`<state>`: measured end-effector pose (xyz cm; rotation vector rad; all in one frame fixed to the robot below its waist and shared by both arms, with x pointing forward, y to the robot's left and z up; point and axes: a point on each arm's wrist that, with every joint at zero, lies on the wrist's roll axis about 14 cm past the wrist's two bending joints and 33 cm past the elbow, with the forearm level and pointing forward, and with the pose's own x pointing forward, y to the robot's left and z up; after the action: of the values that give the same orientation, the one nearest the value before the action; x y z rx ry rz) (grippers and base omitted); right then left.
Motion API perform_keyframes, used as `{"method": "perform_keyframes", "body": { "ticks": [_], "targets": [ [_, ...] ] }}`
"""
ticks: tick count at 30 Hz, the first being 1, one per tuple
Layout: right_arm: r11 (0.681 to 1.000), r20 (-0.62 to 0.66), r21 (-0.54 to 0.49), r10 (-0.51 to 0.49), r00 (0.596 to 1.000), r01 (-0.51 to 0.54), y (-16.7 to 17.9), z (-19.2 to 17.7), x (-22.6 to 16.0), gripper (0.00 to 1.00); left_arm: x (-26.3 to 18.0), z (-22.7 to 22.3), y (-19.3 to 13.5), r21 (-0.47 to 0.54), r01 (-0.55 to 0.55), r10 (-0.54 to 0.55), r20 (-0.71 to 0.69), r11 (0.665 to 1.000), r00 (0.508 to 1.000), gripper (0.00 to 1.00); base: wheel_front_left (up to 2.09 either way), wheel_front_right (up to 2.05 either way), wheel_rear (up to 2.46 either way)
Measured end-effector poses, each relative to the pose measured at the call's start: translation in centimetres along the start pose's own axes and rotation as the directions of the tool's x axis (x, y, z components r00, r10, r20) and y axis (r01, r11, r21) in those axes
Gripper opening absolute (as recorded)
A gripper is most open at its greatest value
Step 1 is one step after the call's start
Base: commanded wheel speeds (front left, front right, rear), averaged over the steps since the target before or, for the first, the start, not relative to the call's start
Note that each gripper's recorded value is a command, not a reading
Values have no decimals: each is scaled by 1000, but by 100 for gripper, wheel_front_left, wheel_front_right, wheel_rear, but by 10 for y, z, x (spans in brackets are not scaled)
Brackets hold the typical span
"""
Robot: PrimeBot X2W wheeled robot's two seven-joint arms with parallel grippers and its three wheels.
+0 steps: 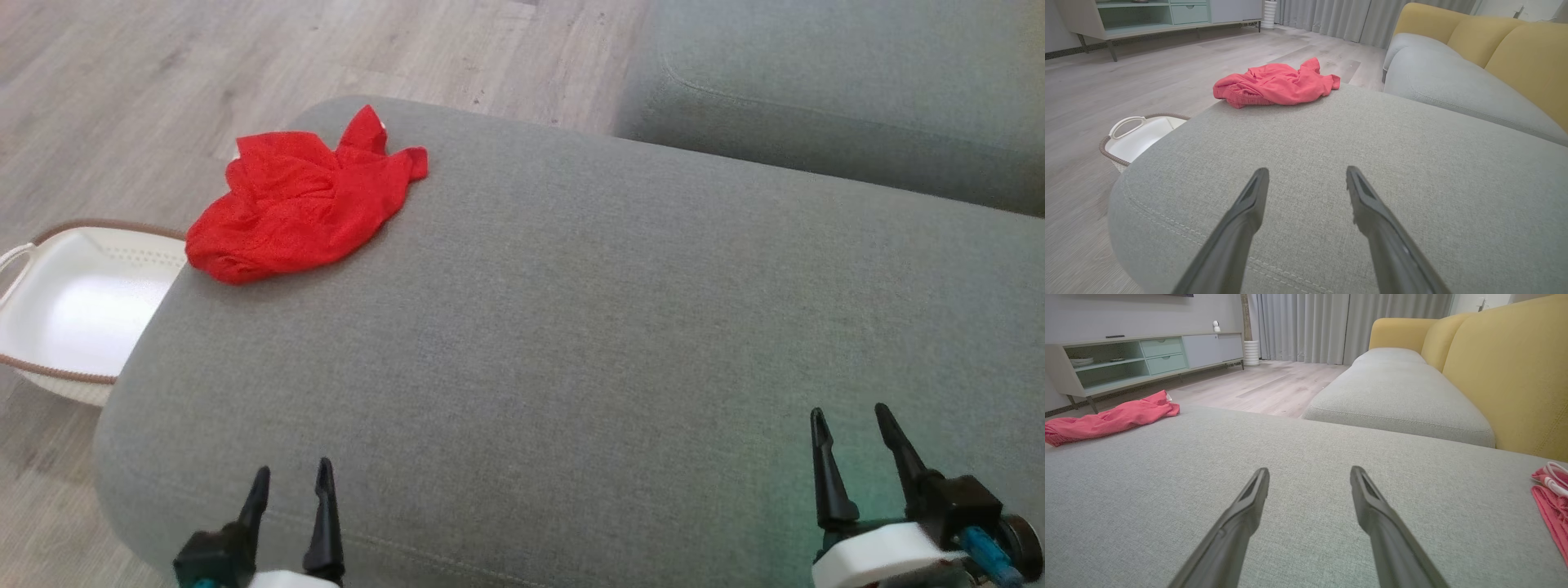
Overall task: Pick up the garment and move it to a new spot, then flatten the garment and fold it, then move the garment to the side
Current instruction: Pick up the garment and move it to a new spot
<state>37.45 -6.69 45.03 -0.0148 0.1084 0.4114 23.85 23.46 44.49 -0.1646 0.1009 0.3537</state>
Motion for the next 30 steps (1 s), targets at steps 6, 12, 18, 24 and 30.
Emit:
{"method": "perform_keyframes", "body": {
  "ticks": [6, 12, 18, 24, 30],
  "targets": [
    [999, -30, 9, -32, 999, 32, -11, -11, -1, 100, 11, 0, 2, 9, -10, 10, -14, 1000, 1000, 100, 0, 0, 0],
    [998, -56, -5, -60, 997, 60, -26, -23, 13, 100, 63, 27, 11, 21, -40, 39, 46, 999, 998, 100, 0, 0, 0],
    [997, -81, -42, -67, 994, 64, -38, -39, 40, 100, 137, 38, 22, 69, -68, 68, 11, 995, 998, 100, 0, 0, 0],
    [996, -107, -74, -56, 993, 48, -44, -56, 64, 100, 204, 41, 26, 116, -92, 98, -48, 989, 994, 100, 0, 0, 0],
    [994, -167, -103, -44, 985, 27, -57, -82, 77, 100, 248, -10, 41, 189, -138, 186, -267, 972, 946, 100, 0, 0, 0]
  ]
}}
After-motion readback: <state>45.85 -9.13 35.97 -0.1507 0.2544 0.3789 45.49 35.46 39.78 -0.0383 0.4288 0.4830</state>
